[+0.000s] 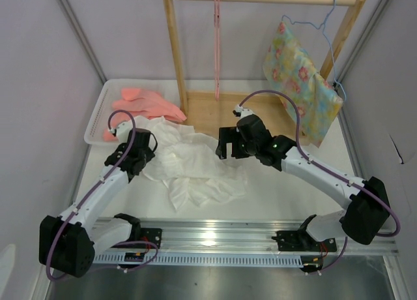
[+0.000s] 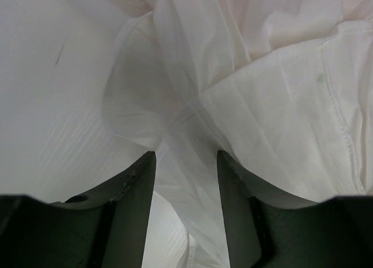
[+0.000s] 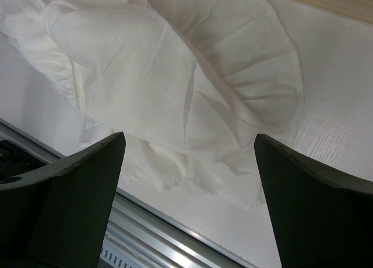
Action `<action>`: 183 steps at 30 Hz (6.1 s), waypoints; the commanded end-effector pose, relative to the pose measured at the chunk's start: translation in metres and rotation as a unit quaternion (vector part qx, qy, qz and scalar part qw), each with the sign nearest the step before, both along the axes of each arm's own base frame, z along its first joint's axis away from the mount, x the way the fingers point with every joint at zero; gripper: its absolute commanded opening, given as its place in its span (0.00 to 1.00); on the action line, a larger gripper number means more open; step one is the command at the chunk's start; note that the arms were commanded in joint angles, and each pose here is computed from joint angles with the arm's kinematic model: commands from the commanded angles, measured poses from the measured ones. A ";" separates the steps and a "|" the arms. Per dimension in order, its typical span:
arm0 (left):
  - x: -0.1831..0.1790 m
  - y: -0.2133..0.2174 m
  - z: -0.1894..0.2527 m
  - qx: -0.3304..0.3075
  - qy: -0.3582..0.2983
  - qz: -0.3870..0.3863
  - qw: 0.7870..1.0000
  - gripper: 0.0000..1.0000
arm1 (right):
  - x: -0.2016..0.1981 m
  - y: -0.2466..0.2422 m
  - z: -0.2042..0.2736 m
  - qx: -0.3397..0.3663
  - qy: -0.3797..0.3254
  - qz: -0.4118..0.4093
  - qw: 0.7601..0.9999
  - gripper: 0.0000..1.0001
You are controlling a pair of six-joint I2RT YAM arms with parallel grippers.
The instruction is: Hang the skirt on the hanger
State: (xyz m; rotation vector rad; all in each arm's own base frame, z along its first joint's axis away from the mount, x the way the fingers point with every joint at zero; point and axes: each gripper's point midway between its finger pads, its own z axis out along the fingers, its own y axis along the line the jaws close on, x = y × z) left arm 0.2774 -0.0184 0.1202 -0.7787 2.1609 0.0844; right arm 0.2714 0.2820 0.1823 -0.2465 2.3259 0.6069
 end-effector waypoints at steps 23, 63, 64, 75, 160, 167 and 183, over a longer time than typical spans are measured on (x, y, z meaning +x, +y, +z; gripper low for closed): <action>-0.039 -0.241 0.095 -0.153 -0.138 -0.414 0.887 0.00 | 0.005 -0.035 0.036 0.006 -0.050 -0.054 0.997 0.99; -0.004 -0.009 0.251 -0.013 -0.267 -0.070 0.961 0.66 | 0.004 0.262 -0.036 -0.134 -0.134 0.076 0.979 0.95; -0.004 -0.010 0.254 -0.014 -0.270 -0.072 0.960 0.66 | 0.007 0.261 -0.038 -0.140 -0.132 0.072 0.979 0.86; 0.005 -0.019 0.242 -0.020 -0.264 -0.100 0.959 0.65 | 0.027 0.215 -0.033 -0.155 -0.130 0.029 0.979 0.00; -0.049 -0.328 0.097 -0.205 -0.059 -0.545 0.811 0.00 | 0.012 -0.138 -0.045 -0.130 -0.014 -0.197 0.972 0.26; -0.095 -0.410 0.061 -0.226 0.002 -0.597 0.770 0.00 | 0.006 -0.158 -0.024 -0.103 -0.023 -0.226 0.968 0.51; -0.160 -0.473 -0.007 -0.274 0.092 -0.676 0.678 0.00 | 0.002 -0.178 0.007 -0.049 -0.044 -0.253 0.965 0.70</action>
